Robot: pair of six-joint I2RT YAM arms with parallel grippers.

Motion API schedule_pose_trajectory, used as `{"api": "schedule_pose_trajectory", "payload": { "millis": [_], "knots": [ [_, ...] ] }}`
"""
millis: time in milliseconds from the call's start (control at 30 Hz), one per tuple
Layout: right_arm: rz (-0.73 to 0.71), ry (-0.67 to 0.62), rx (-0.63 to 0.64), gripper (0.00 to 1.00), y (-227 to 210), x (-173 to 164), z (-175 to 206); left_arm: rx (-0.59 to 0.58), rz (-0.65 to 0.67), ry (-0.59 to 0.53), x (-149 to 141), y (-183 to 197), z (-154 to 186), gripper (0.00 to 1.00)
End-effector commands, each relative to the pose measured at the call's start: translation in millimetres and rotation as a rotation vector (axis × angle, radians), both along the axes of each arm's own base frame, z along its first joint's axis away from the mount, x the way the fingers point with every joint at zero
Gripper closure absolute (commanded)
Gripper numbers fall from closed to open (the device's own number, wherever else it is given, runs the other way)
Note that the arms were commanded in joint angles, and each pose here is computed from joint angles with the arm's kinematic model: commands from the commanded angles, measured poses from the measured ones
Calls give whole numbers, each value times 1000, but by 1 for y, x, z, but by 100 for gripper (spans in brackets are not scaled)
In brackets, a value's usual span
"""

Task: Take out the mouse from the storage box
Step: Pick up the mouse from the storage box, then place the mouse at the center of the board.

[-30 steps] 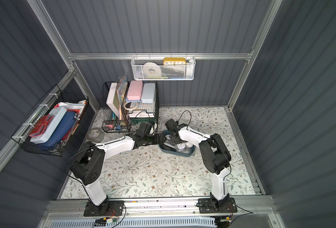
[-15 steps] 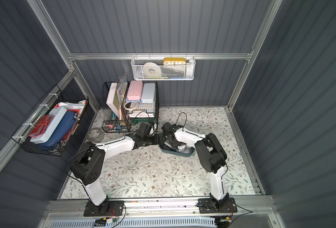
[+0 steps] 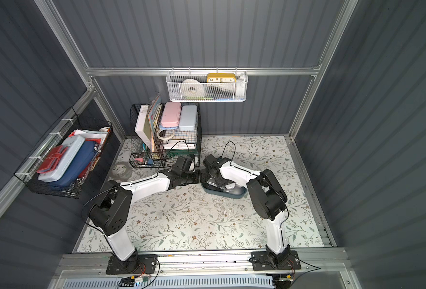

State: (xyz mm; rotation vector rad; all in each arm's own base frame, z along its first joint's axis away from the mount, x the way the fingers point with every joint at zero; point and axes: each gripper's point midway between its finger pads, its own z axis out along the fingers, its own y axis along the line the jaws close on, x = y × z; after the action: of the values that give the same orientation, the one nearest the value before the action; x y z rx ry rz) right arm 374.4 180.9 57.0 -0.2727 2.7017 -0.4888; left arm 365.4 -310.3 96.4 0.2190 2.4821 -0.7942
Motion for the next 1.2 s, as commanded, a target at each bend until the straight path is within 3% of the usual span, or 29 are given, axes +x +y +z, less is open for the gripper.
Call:
{"api": "schedule_pose_trajectory", "payload": {
  "millis": [0, 200, 500, 800, 1167],
  "knots": [
    [0, -72, 44, 39, 6, 2, 35, -1, 27, -27, -4, 9, 17, 4],
    [37, -95, 143, 40, 19, -23, 62, 26, 70, -59, -10, 26, 29, 2],
    [192, -93, 297, 39, 76, -94, 70, 88, 163, -133, -18, 60, 46, 1],
    [285, 2, 368, 39, 127, -141, 30, 125, 300, -148, -26, 97, 47, 1],
    [221, 67, 359, 38, 143, -150, -15, 51, 376, -119, -23, 130, 47, 1]
  ]
}}
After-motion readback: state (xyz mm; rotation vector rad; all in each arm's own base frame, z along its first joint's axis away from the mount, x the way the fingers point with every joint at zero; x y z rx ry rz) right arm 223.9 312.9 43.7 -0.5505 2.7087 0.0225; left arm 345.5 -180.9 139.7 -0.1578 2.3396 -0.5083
